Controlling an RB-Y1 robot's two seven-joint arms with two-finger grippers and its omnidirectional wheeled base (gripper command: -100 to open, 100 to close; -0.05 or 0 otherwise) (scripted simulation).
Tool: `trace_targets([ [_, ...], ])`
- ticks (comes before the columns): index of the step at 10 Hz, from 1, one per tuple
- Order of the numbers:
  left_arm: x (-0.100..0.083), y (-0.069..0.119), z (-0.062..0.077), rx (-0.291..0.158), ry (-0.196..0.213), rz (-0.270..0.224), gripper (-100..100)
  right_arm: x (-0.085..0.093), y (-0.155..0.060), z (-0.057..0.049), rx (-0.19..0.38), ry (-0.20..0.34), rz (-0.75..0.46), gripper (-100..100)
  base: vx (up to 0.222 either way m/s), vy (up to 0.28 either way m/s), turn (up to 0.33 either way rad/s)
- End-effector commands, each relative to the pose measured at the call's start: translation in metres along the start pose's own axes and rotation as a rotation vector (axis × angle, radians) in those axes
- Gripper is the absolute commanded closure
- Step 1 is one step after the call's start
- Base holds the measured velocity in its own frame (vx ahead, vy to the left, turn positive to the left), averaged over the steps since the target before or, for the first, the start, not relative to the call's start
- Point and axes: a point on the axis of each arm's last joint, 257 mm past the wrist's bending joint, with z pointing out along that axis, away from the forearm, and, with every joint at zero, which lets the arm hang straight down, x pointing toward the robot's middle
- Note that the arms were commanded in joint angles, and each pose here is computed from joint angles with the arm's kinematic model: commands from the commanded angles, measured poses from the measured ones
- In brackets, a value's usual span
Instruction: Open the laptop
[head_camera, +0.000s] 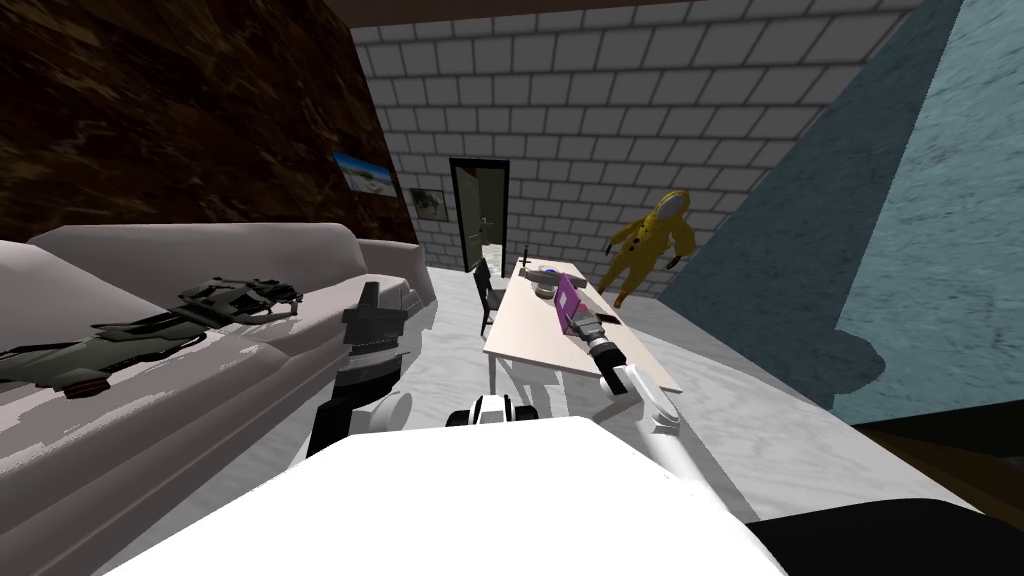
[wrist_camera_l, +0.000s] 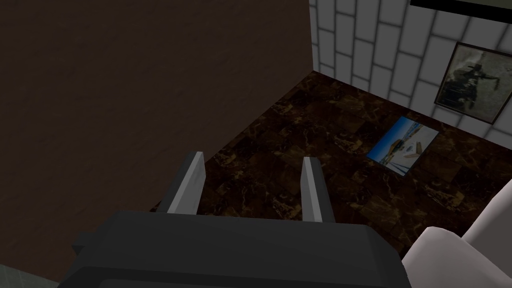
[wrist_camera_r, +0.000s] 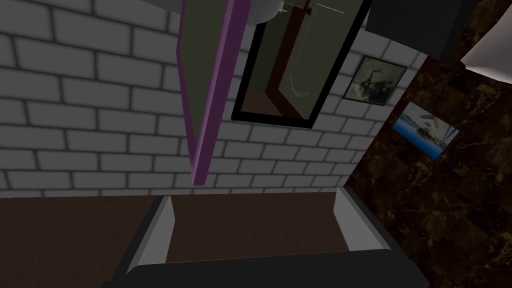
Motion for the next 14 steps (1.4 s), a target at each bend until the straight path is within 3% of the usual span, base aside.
trace_targets([
  [1, 0.0, 0.0, 0.0, 0.0, 0.0, 0.0, 0, 0.021, -0.03, 0.003, 0.038, 0.069, -0.183, -100, 0.051, 0.122, -0.003],
  [5, 0.0, 0.0, 0.0, 0.0, 0.0, 0.0, 0, 0.042, -0.079, 0.006, 0.09, 0.156, -0.425, -100, 0.036, 0.099, -0.002],
  [11, 0.0, 0.0, 0.0, 0.0, 0.0, 0.0, 0, 0.053, -0.14, 0.006, 0.152, 0.252, -0.702, -100, 0.027, 0.084, -0.001],
  [12, 0.0, 0.0, 0.0, 0.0, 0.0, 0.0, 0, 0.054, -0.133, 0.007, 0.144, 0.242, -0.672, -100, 0.006, 0.034, -0.003],
  [13, 0.0, 0.0, 0.0, 0.0, 0.0, 0.0, 0, 0.051, -0.146, 0.007, 0.151, 0.248, -0.681, -100, 0.09, 0.016, 0.035],
  [14, 0.0, 0.0, 0.0, 0.0, 0.0, 0.0, 0, 0.051, -0.14, 0.006, 0.146, 0.246, -0.682, -100, 0.058, 0.007, 0.01],
])
